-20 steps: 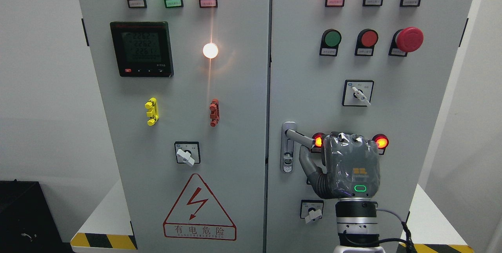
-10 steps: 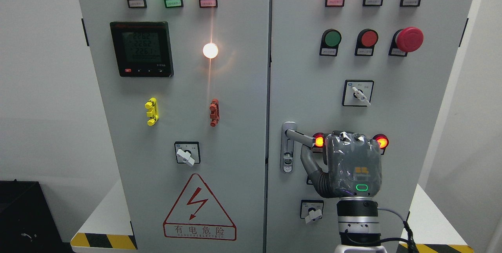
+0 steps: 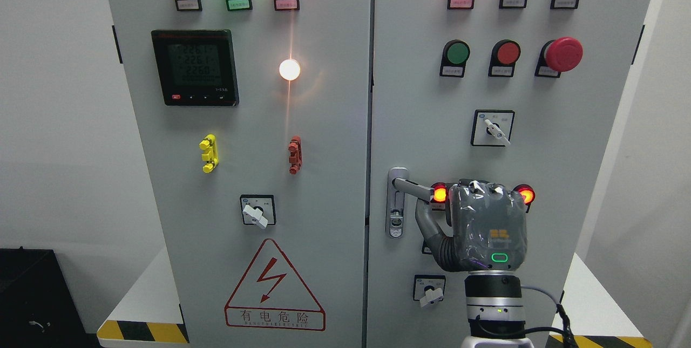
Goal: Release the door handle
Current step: 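Open the right hand, release the handle and lower it away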
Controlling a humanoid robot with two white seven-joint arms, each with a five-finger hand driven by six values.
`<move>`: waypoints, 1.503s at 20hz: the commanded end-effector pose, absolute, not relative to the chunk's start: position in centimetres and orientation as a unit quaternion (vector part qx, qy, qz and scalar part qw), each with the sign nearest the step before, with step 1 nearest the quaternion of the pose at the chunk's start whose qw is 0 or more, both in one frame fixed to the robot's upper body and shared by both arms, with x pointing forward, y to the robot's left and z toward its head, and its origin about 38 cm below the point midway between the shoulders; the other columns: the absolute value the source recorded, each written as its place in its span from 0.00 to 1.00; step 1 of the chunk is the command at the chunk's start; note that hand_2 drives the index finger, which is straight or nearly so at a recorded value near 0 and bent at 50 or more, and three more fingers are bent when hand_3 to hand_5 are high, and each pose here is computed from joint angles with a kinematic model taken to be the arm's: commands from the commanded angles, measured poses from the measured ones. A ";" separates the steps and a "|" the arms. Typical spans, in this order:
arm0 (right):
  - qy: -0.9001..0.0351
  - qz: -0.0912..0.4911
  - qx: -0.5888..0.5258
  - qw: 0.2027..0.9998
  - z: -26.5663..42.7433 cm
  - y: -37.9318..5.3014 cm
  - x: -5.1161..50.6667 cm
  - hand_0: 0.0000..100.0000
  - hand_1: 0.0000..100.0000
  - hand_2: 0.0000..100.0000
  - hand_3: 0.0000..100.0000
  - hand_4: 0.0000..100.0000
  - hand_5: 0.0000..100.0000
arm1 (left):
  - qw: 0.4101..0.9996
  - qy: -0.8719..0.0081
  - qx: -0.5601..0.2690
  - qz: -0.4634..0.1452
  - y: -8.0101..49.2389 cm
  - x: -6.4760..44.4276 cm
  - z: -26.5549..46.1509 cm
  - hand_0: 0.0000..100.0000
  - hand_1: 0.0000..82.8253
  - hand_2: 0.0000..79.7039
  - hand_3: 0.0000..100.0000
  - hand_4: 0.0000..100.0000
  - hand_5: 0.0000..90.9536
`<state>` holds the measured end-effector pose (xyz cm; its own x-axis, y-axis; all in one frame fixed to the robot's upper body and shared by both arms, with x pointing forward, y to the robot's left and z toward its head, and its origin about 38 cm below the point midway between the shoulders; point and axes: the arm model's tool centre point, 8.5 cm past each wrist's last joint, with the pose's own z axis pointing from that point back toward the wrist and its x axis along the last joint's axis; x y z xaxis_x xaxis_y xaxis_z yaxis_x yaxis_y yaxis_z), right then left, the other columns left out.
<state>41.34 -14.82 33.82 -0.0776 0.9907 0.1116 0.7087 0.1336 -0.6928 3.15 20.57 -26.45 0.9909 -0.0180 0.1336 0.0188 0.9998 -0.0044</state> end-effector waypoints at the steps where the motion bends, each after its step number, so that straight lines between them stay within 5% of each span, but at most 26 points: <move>1: -0.694 0.242 -0.611 0.294 33.6 -14.8 41.1 0.54 0.45 0.99 1.00 1.00 1.00 | 0.998 -0.059 -0.003 -0.009 20.6 2.1 -26.5 0.12 0.67 0.00 0.00 0.00 0.00; 11: -0.690 0.250 -0.605 0.310 31.0 -15.4 39.0 0.57 0.44 0.96 1.00 1.00 1.00 | 0.998 -0.059 -0.003 -0.009 20.6 2.1 -26.5 0.12 0.67 0.00 0.00 0.00 0.00; 16: -0.691 0.259 -0.609 0.290 30.1 -17.3 35.8 0.55 0.40 0.75 1.00 0.90 0.86 | 0.998 -0.059 -0.003 -0.008 20.6 2.1 -26.5 0.12 0.67 0.00 0.00 0.00 0.00; 21: -0.688 0.283 -0.617 0.257 29.5 -21.5 34.0 0.55 0.36 0.50 0.71 0.69 0.62 | 0.998 -0.059 -0.003 -0.008 20.6 2.1 -26.5 0.12 0.67 0.00 0.00 0.00 0.00; 27: -0.734 0.263 -0.576 0.245 29.9 -25.7 33.0 0.53 0.36 0.15 0.19 0.22 0.21 | 0.998 -0.059 -0.003 -0.009 20.6 2.1 -26.5 0.12 0.67 0.00 0.00 0.00 0.00; 30: -0.771 0.247 -0.539 0.233 30.6 -25.6 32.8 0.54 0.32 0.03 0.08 0.10 0.04 | 0.998 -0.059 -0.003 -0.009 20.6 2.1 -26.5 0.12 0.67 0.00 0.00 0.00 0.00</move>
